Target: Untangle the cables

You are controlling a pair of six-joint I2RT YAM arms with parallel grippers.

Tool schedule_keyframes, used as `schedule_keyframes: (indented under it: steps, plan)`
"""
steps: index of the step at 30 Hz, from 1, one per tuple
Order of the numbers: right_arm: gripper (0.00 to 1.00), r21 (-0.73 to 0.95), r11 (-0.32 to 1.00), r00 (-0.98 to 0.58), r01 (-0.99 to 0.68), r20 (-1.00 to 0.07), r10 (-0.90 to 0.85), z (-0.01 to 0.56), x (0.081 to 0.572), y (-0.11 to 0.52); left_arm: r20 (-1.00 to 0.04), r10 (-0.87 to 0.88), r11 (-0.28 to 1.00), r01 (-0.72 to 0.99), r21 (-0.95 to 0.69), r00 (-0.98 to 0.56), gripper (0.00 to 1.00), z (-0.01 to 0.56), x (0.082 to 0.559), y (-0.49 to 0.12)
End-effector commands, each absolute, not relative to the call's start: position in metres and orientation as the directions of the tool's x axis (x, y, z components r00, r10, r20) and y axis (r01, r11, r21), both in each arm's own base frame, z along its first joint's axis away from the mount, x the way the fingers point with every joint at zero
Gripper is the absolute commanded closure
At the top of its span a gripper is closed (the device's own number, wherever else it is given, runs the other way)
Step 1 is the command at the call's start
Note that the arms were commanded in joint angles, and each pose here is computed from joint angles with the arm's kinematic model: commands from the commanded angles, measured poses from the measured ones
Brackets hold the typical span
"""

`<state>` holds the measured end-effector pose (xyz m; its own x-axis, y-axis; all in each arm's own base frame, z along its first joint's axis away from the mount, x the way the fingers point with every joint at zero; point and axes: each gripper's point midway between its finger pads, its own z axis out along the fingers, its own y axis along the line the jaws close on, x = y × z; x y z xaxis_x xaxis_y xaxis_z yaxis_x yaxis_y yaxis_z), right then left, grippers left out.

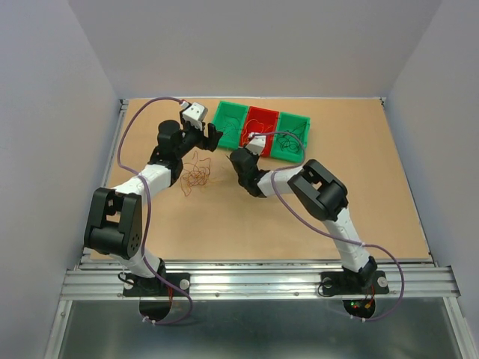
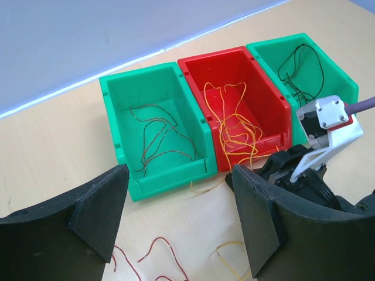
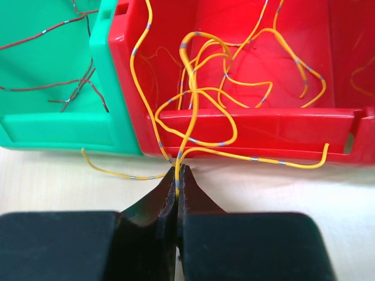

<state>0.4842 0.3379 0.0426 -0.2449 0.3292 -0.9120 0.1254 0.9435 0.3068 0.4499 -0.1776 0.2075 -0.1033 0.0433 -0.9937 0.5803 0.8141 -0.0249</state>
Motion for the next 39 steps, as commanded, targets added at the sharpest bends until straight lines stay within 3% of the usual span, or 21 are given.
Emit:
schedule_keyframes:
  steps: [1,7,14,24,34,39]
  plan:
    - [1.0,0.365,0.929,-0.154,0.055,-0.917,0.369,0.102,0.483,0.342,-1.0,0.012,0.807,0.591,0.004,-0.01,0.18,0.243,0.445,-0.177]
    - [1.0,0.354,0.934,-0.162,-0.039,-0.925,0.343,0.14,0.478,0.339,-1.0,0.012,0.804,0.595,0.004,-0.009,0.18,0.244,0.444,-0.177]
    - [0.99,0.467,0.871,-0.287,-0.153,-0.864,0.413,0.164,0.504,0.324,-1.0,0.013,0.803,0.596,0.002,-0.013,0.18,0.242,0.445,-0.178]
    - [0.99,0.58,0.804,-0.463,-0.134,-0.754,0.467,0.12,0.555,0.309,-1.0,0.018,0.805,0.593,0.005,-0.016,0.18,0.24,0.447,-0.178]
    - [1.0,0.448,0.894,-0.458,0.016,-0.791,0.405,0.087,0.558,0.286,-1.0,0.021,0.803,0.596,0.007,-0.017,0.18,0.239,0.448,-0.178]
    - [0.99,0.279,0.956,-0.436,0.086,-0.853,0.288,0.086,0.549,0.28,-1.0,0.02,0.8,0.6,0.008,-0.013,0.18,0.241,0.446,-0.178]
